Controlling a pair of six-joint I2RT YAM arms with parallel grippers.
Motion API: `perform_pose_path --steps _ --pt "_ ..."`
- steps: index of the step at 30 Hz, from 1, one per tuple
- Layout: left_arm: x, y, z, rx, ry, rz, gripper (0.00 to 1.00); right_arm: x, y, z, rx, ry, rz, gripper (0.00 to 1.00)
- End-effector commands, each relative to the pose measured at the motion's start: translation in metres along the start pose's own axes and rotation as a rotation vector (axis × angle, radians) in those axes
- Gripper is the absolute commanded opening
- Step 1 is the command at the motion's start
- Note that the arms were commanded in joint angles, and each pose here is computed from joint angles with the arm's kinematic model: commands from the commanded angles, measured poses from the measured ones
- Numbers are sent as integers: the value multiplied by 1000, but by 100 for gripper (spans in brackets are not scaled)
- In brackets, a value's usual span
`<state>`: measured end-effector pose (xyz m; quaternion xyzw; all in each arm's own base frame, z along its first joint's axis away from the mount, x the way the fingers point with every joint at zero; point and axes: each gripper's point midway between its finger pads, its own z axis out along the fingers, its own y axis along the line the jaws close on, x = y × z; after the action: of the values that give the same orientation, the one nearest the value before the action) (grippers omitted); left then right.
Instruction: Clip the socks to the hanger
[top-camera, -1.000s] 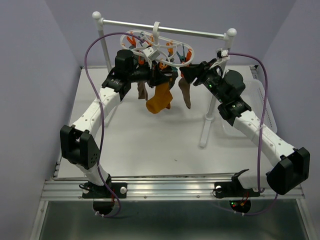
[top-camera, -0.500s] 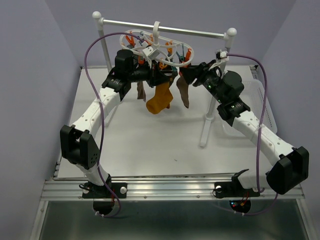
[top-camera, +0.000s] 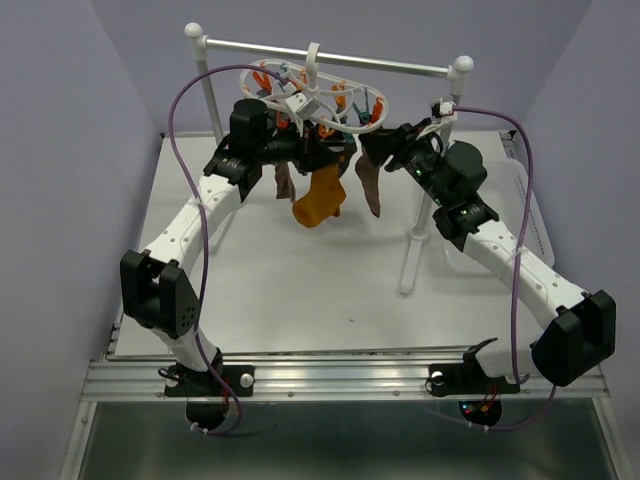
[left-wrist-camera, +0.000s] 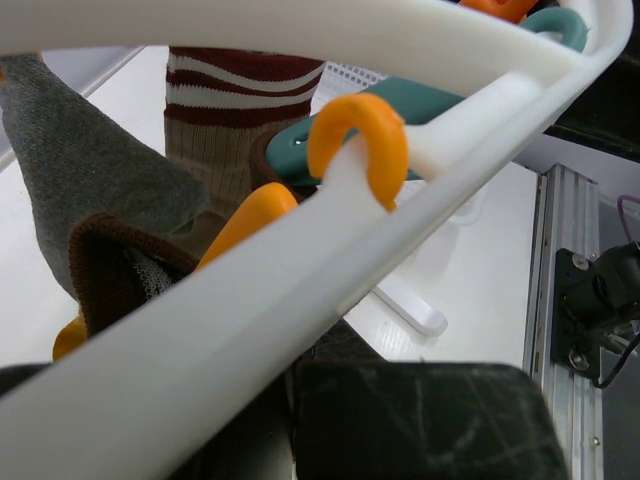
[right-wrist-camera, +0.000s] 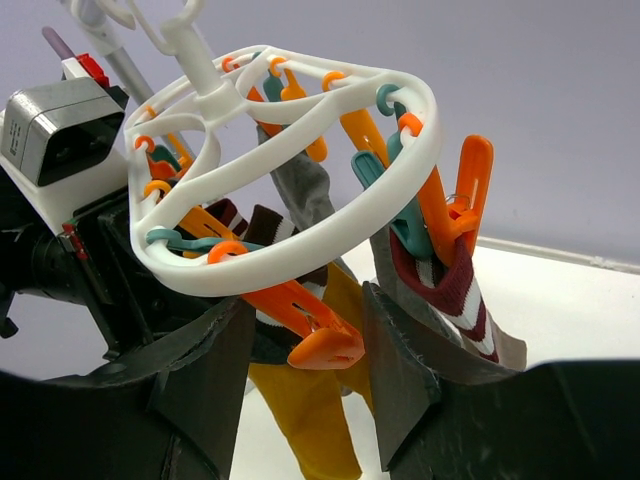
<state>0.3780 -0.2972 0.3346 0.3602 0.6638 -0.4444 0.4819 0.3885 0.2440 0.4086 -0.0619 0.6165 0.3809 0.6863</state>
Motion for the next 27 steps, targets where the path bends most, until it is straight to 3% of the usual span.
perform_pose_path --steps 1,27 --pt "-33 -5 -5 5 -80 84 0 -32 18 6 -56 -93 -30 52" --pt "-30 -2 -2 -2 -76 62 0 -29 26 -7 -84 -60 -29 56"
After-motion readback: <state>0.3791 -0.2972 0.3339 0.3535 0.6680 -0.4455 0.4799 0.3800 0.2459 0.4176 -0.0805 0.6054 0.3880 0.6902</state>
